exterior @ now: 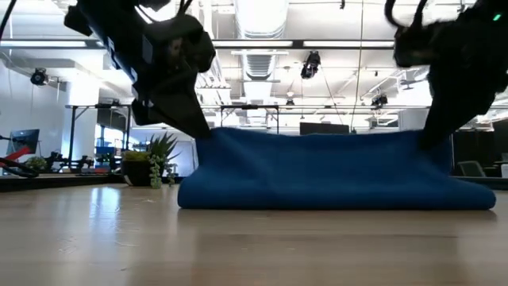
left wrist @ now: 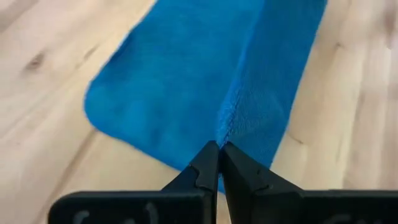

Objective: Fold microfiber towels
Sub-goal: Fold the bottom blue towel

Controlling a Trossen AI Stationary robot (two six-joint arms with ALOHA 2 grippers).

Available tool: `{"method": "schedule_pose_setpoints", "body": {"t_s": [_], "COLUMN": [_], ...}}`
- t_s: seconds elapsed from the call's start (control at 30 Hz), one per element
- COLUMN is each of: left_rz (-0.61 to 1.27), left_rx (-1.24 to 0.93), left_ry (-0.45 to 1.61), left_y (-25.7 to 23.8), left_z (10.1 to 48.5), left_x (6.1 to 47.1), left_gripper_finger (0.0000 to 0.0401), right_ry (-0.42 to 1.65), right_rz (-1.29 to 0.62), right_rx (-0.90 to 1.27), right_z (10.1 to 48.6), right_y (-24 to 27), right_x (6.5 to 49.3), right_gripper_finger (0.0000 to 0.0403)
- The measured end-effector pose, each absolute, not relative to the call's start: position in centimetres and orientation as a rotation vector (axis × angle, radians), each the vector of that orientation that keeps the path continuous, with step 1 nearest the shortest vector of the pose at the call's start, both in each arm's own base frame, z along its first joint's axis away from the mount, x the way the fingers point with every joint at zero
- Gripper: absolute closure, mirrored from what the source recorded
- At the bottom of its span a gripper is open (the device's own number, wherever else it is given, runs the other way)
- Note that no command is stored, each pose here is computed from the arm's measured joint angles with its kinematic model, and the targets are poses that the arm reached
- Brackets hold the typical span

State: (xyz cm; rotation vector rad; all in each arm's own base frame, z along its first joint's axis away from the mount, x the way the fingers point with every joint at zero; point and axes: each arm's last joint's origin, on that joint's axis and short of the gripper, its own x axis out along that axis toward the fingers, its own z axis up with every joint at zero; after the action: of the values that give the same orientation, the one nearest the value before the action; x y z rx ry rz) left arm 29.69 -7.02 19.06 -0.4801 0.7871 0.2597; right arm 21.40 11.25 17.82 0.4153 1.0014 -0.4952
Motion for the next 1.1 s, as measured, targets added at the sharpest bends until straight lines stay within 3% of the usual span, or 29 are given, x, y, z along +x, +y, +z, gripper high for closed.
{"method": "schedule_pose_setpoints", "body": {"t_s": [0.5,0.63,0.73,0.9,1.1], "left_rz": [0.331,0.359,0.383,0.438,0.398], "left_rx": [-0.453,-0.454,-0.458,-0.386,-0.396], "left_ry": [0.808,0.826,0.834,0.856,0.9], "left_y": [-4.5,-3.9,-3.3,-2.0,-1.4], "left_z": [17.9,17.3,17.0,17.3,17.9], "left_x": [30.2,30.4,30.5,30.0,29.4], "left_gripper_finger": [0.0401,0.0398,0.0371,0.0292,0.0207], "right_ry": [1.024,1.039,1.053,1.06,0.993], "right_rz": [-0.573,-0.602,-0.628,-0.647,-0.499], "right_rx": [0.389,0.397,0.397,0.387,0.393], "right_z": [17.3,17.1,17.1,17.4,19.1], "right_y": [7.2,6.0,5.1,4.0,5.1], "right_x": [22.8,23.0,23.1,22.9,22.5], "right_gripper_finger": [0.0393,0.0377,0.0352,0.0291,0.0238]}}
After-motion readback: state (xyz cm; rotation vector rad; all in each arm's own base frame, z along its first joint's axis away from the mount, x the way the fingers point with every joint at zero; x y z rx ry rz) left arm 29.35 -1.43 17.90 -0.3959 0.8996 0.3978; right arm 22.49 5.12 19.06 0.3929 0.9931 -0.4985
